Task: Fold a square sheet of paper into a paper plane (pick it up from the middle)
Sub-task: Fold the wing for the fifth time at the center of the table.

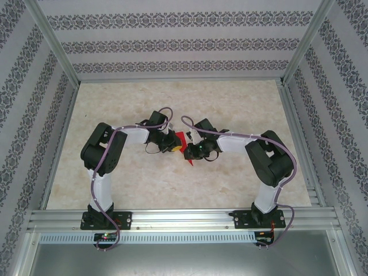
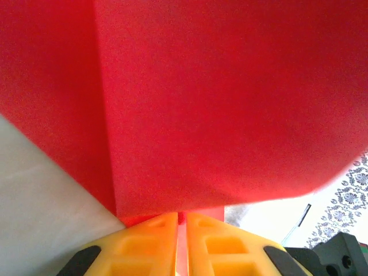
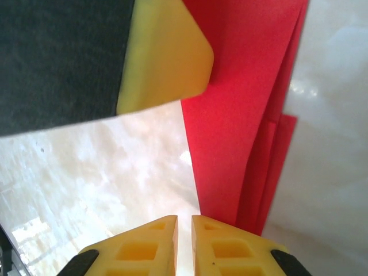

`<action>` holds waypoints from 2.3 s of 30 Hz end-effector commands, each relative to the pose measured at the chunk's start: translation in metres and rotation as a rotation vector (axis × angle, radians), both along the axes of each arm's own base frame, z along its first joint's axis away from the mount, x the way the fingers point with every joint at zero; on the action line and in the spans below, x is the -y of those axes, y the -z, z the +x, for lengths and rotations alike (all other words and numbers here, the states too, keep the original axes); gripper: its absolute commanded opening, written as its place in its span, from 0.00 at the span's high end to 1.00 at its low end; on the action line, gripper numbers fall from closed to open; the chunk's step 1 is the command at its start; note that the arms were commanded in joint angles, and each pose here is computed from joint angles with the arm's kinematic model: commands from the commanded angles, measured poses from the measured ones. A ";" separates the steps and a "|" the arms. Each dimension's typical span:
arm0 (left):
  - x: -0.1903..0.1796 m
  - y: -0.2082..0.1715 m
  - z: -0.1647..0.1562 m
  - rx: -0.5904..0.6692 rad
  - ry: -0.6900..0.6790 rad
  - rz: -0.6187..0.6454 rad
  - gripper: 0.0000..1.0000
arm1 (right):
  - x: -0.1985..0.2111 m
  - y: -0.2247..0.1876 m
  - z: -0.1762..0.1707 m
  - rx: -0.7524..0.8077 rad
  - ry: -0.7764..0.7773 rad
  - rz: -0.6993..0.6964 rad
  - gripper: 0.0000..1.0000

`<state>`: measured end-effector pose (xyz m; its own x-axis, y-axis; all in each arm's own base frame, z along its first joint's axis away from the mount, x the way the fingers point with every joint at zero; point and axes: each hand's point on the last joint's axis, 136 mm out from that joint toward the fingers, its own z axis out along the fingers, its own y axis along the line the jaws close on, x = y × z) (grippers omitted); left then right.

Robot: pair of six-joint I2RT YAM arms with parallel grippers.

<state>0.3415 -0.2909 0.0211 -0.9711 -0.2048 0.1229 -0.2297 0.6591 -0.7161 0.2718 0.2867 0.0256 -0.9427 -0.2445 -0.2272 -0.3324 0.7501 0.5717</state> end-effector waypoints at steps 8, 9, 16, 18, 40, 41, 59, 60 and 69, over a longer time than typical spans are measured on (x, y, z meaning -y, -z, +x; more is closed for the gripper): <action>-0.017 0.038 -0.007 -0.051 -0.009 0.151 0.85 | -0.002 -0.003 -0.008 0.027 -0.059 -0.088 0.85; -0.018 0.039 -0.008 -0.054 -0.009 0.153 0.85 | 0.000 -0.002 -0.007 0.029 -0.053 -0.099 0.85; -0.019 0.040 -0.009 -0.056 -0.006 0.167 0.85 | 0.012 0.006 -0.004 0.032 -0.029 -0.164 0.86; -0.020 0.040 -0.009 -0.056 -0.006 0.168 0.85 | 0.014 0.009 -0.005 0.024 -0.028 -0.167 0.86; -0.028 0.050 -0.012 -0.081 -0.013 0.224 0.85 | 0.049 0.041 -0.049 -0.107 0.018 -0.180 0.88; -0.029 0.051 -0.013 -0.083 -0.014 0.229 0.85 | 0.050 0.041 -0.053 -0.114 0.022 -0.172 0.88; -0.023 0.042 -0.008 -0.063 -0.001 0.197 0.86 | 0.016 -0.041 -0.011 0.090 0.052 0.012 0.86; -0.022 0.042 -0.008 -0.062 -0.002 0.195 0.86 | 0.013 -0.040 -0.008 0.089 0.051 0.012 0.86; -0.019 0.038 -0.006 -0.059 0.003 0.179 0.86 | -0.009 -0.015 0.015 0.049 0.030 -0.010 0.88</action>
<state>0.3413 -0.2909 0.0195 -0.9742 -0.1864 0.1271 -0.2223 0.6966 -0.6821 0.2843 0.2861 0.0446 -0.9404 -0.2002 -0.2749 -0.3237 0.7750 0.5428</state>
